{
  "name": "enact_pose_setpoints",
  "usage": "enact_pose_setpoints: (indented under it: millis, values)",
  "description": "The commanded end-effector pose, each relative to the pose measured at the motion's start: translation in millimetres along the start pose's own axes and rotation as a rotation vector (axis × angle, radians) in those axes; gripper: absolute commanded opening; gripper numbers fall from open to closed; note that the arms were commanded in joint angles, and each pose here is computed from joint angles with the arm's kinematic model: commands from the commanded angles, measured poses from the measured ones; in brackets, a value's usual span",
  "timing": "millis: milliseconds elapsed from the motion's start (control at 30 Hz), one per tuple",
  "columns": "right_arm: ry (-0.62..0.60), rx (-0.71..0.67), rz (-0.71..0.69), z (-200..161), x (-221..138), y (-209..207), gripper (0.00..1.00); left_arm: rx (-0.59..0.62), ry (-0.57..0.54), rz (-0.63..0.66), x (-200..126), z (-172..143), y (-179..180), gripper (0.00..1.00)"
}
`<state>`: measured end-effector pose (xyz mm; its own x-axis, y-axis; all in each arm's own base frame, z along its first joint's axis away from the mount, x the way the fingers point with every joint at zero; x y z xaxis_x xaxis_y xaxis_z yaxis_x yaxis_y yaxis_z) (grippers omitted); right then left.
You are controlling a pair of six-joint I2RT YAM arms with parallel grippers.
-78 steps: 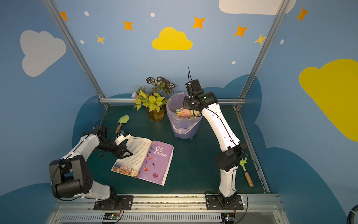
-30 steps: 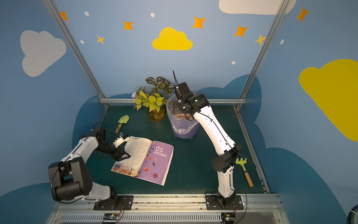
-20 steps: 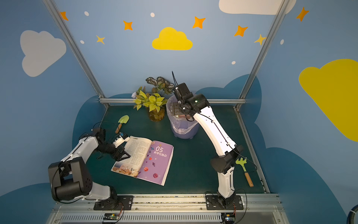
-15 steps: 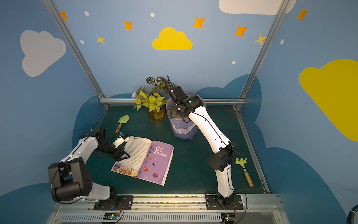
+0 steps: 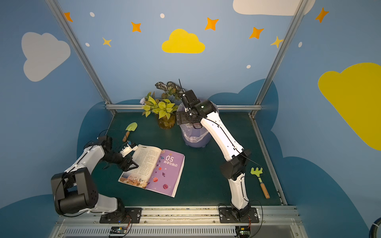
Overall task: Peel off the used sticky note
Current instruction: Place the note in the trash bin.
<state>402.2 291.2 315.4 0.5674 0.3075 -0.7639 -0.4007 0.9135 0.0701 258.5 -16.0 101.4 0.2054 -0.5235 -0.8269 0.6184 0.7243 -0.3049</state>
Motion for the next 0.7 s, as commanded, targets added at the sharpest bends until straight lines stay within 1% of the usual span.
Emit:
enact_pose_setpoints:
  millis: [0, 100, 333, 433, 500, 600, 667]
  values:
    - [-0.087, 0.050, -0.014, 24.5, -15.0, -20.9, 0.97, 0.017, -0.010, 0.002, -3.3, -1.5, -5.2, 0.90]
    - [-0.099, 0.108, -0.026, 31.2, -15.7, -41.6, 0.97, 0.024, -0.010, 0.009, -5.1, -1.5, -6.3, 0.90]
    - [-0.105, 0.105, -0.250, 28.1, -26.1, -87.4, 0.97, 0.030, -0.012, 0.014, -7.1, -1.4, -7.7, 0.90]
    - [-0.109, 0.101, -0.314, 26.6, -34.6, -98.2, 0.97, 0.029, -0.010, 0.011, -6.3, -1.6, -7.3, 0.90]
    - [-0.121, 0.061, -0.297, 27.5, -42.7, -87.3, 0.97, 0.030, -0.009, 0.010, -5.8, -2.0, -7.1, 0.90]
    - [-0.144, -0.088, -0.195, 26.2, -56.8, -38.4, 0.97, 0.029, -0.006, 0.010, -4.9, -2.8, -6.3, 0.90]
    - [-0.148, -0.200, -0.145, 18.4, -65.3, -6.6, 0.97, 0.028, -0.006, 0.009, -4.6, -3.1, -6.6, 0.90]
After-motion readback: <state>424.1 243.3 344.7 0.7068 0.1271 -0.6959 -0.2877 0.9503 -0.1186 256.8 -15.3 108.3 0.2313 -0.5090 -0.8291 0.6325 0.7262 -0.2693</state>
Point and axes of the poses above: each gripper's point midway between its finger pads, its own x axis out along the fingers, its own y axis along the line the jaws close on, z = x × y, the point moved 1 cm from there along -x, back along the fingers, and after that the axes turned 7 degrees about -x, right-handed, at the moved point
